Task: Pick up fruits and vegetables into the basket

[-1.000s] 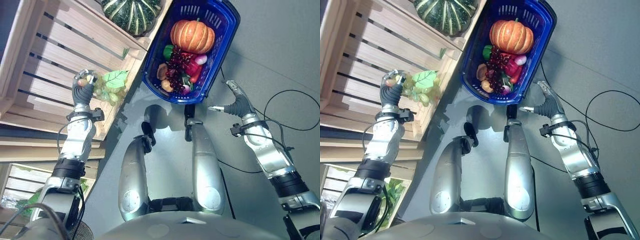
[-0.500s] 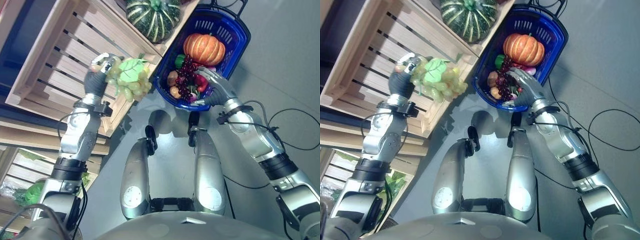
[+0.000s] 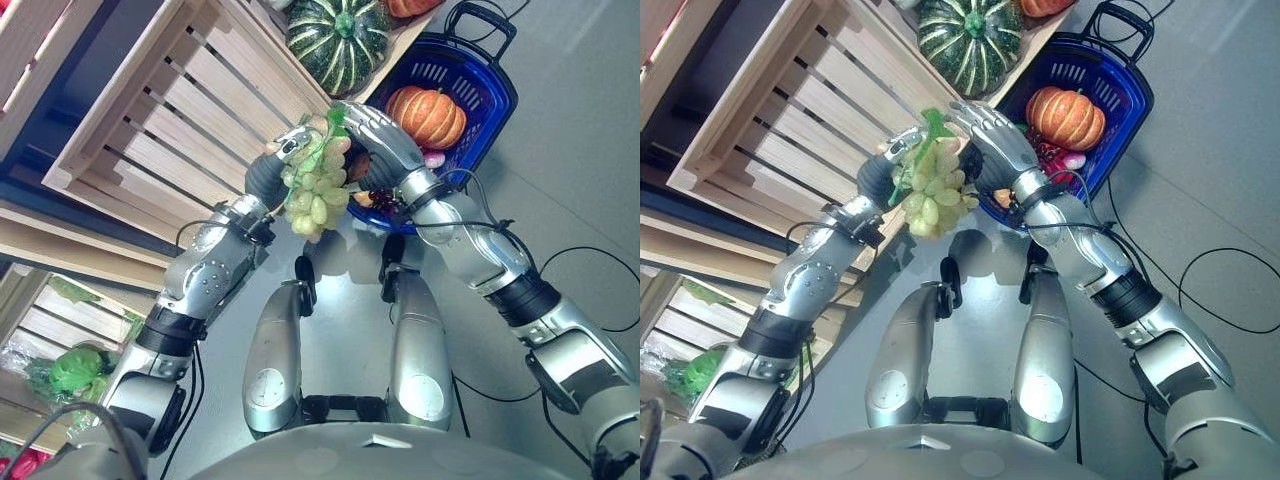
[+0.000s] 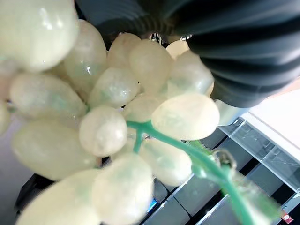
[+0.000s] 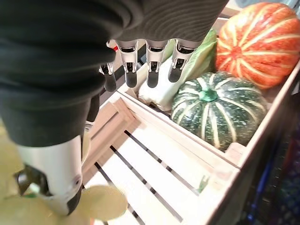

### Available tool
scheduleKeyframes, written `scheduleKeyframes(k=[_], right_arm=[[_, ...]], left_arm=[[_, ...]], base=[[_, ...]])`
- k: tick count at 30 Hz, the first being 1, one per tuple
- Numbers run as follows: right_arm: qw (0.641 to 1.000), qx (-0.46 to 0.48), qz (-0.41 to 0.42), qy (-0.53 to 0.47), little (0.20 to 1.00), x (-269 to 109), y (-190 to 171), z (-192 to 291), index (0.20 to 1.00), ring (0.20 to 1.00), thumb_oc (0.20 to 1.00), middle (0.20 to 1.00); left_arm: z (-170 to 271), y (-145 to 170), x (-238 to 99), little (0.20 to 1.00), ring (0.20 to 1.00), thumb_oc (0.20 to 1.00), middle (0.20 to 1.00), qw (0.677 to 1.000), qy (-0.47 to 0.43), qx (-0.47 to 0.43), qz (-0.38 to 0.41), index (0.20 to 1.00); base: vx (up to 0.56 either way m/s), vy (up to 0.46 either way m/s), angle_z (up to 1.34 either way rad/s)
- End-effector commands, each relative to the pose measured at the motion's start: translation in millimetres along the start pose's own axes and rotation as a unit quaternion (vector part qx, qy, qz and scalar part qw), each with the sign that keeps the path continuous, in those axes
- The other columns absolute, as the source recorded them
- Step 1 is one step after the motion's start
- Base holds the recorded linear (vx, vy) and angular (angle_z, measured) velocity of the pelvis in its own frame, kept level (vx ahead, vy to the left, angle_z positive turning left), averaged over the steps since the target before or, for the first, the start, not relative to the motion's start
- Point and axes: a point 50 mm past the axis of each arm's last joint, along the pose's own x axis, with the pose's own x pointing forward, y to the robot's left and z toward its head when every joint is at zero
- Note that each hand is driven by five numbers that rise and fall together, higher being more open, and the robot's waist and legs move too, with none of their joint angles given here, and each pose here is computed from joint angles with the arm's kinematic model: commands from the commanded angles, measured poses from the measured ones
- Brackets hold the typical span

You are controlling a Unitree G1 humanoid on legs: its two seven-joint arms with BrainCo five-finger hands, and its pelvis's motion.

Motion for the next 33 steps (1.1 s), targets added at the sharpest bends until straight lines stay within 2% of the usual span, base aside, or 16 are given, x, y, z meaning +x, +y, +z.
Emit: scheduleKeyframes(k=[1,5,12,15,17,21,27,33], right_arm=[[0.994,0.073,0.018,-0.085,1.000,17.7,-0.1,43.8,1.000,1.000,1.000,1.000],[0.985,0.119,0.106,-0.071,1.000,23.0,21.5,49.6,1.000,1.000,1.000,1.000],[0.971,0.186,0.148,-0.003,1.000,19.7,50.2,34.0,1.000,1.000,1.000,1.000],[0.961,0.240,0.137,0.025,1.000,13.4,59.0,27.6,1.000,1.000,1.000,1.000],[0.940,0.316,0.119,0.045,1.000,4.9,67.2,23.5,1.000,1.000,1.000,1.000],[0.912,0.394,0.102,0.057,1.000,-9.7,75.0,18.9,1.000,1.000,1.000,1.000],[0.893,0.440,0.050,0.078,1.000,-31.3,75.0,5.7,1.000,1.000,1.000,1.000],[0.881,0.467,-0.016,0.073,1.000,-50.5,59.8,-10.7,1.000,1.000,1.000,1.000]], left_arm=[[13.4,-51.5,10.5,0.200,0.200,0.200,0.200,0.989,-0.056,-0.043,-0.127,0.200],[13.4,-60.5,16.1,0.200,0.200,0.200,0.200,0.986,-0.065,-0.039,-0.148,0.200],[24.1,-68.7,20.9,0.200,0.200,0.200,0.200,0.980,-0.110,-0.003,-0.167,0.200],[31.1,-70.5,20.6,0.200,0.200,0.200,0.200,0.976,-0.138,0.014,-0.166,0.200],[38.6,-72.0,18.5,0.200,0.200,0.200,0.200,0.972,-0.168,0.029,-0.163,0.200],[49.0,-70.0,14.9,0.200,0.200,0.200,0.200,0.968,-0.200,0.045,-0.143,0.200],[60.7,-64.4,6.6,0.200,0.200,0.200,0.200,0.964,-0.230,0.066,-0.117,0.200],[71.5,-56.2,-4.0,0.200,0.200,0.200,0.200,0.958,-0.256,0.085,-0.093,0.200]], base=[[-0.01,-0.044,0.03],[-0.01,-0.062,0.09],[-0.01,-0.044,0.06],[0.00,0.000,0.00],[-0.01,0.015,0.00],[-0.02,0.048,-0.02],[0.00,0.044,-0.03],[0.02,0.071,-0.09]])
